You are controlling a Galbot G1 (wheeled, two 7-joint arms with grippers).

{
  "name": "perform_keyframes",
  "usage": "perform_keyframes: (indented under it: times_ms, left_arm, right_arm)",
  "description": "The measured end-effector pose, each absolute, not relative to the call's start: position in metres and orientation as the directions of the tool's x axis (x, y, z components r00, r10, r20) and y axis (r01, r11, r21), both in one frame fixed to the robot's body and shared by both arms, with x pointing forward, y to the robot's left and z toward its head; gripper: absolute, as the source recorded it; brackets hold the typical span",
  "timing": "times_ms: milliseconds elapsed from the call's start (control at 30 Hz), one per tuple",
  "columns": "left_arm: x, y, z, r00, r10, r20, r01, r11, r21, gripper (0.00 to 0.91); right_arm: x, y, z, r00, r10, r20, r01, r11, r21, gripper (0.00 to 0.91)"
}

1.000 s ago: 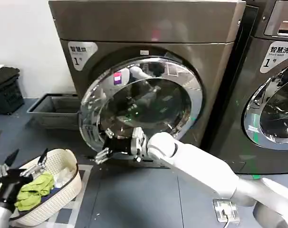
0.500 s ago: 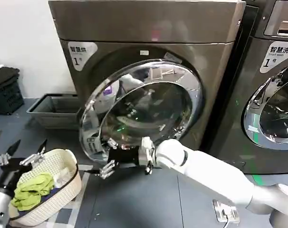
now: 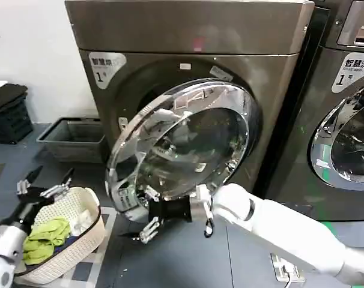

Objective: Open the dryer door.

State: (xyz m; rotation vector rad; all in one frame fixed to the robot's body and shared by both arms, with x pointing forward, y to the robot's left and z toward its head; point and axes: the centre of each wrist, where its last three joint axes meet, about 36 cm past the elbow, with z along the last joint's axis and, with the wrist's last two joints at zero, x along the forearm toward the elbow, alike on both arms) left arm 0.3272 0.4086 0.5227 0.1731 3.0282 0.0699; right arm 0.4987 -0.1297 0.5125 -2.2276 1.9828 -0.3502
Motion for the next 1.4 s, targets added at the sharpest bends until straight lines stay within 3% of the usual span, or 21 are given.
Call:
perform_keyframes:
  times_ms: [400,967,1400]
  left_arm:
    - [0.369,0.398,0.529,-0.962,0.242,-0.126,0.234,0.970,0.070,0.907]
    - [0.422,0.368,0.529,-0.839,0.535,-0.096,0.526,0.844,0.108,0.907]
    - [0.443,0.329,0.522,-0.691,0.720,-0.057,0.700,0.687,0.196,0.907]
  right_arm:
    - [0.472,-0.168,0.507,0.121,-0.989,0.086,-0.952,-0.140,-0.273,0.907]
    - [0.441,-0.238,0.508,0.126,-0.987,0.101,-0.944,-0.150,-0.293,0.907]
    - [0.414,-0.306,0.501,-0.050,-0.998,0.039,-0.945,0.035,-0.324,0.907]
